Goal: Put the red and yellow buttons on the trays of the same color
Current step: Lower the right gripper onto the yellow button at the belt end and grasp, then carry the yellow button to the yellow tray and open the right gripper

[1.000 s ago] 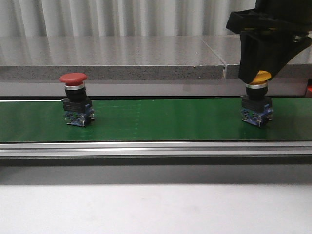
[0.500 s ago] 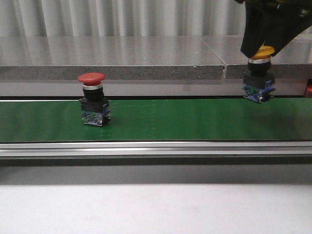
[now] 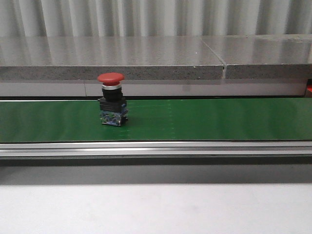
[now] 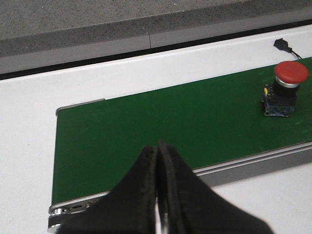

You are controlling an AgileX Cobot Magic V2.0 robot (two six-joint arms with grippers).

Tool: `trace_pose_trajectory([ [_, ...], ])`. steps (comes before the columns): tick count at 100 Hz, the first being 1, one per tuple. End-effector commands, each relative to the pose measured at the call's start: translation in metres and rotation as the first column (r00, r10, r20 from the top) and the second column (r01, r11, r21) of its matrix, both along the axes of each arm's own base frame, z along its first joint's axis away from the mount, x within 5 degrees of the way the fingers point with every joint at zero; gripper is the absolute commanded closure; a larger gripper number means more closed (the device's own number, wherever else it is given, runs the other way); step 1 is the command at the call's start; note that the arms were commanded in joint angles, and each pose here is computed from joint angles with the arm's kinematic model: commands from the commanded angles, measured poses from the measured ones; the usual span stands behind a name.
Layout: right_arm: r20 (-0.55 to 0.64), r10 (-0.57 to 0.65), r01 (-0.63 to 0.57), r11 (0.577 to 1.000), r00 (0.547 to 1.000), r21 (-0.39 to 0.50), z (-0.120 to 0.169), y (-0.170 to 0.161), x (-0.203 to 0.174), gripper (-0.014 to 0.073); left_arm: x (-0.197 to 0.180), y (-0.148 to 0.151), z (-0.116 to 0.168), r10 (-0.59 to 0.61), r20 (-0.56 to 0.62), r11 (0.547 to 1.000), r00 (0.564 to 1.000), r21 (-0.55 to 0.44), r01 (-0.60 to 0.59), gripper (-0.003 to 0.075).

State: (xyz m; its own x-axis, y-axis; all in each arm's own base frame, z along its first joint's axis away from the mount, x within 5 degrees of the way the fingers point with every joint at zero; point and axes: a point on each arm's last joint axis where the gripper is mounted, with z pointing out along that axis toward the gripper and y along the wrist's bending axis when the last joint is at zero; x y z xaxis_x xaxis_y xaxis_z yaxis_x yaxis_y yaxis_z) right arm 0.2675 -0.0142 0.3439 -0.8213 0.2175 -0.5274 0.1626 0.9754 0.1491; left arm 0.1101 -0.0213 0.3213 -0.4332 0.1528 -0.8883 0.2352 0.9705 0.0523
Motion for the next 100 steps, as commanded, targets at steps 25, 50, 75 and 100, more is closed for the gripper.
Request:
trace_pose_trajectory([
  [25, 0.081, -0.371, 0.368, 0.929, 0.925, 0.043, 0.018, -0.077, -0.028, 0.0455, 0.002, -0.001, 0.014, 0.002, 0.091, 1.0, 0.996, -0.023, 0.0, 0.0741],
  [50, 0.083, -0.57, 0.567, 0.822, 0.818, 0.056, 0.018, -0.125, -0.052, 0.0455, 0.002, -0.001, 0.014, 0.002, 0.091, 1.0, 0.996, -0.023, 0.0, 0.0741],
  [75, 0.053, -0.651, 0.649, 0.759, 0.757, 0.059, 0.008, -0.151, -0.059, 0.0455, 0.002, -0.001, 0.014, 0.002, 0.091, 1.0, 0.996, -0.023, 0.0, 0.0741],
  [100, -0.008, -0.656, 0.655, 0.754, 0.755, 0.054, -0.016, -0.167, -0.042, 0.0455, 0.002, -0.001, 0.014, 0.002, 0.091, 1.0, 0.996, -0.023, 0.0, 0.0741],
])
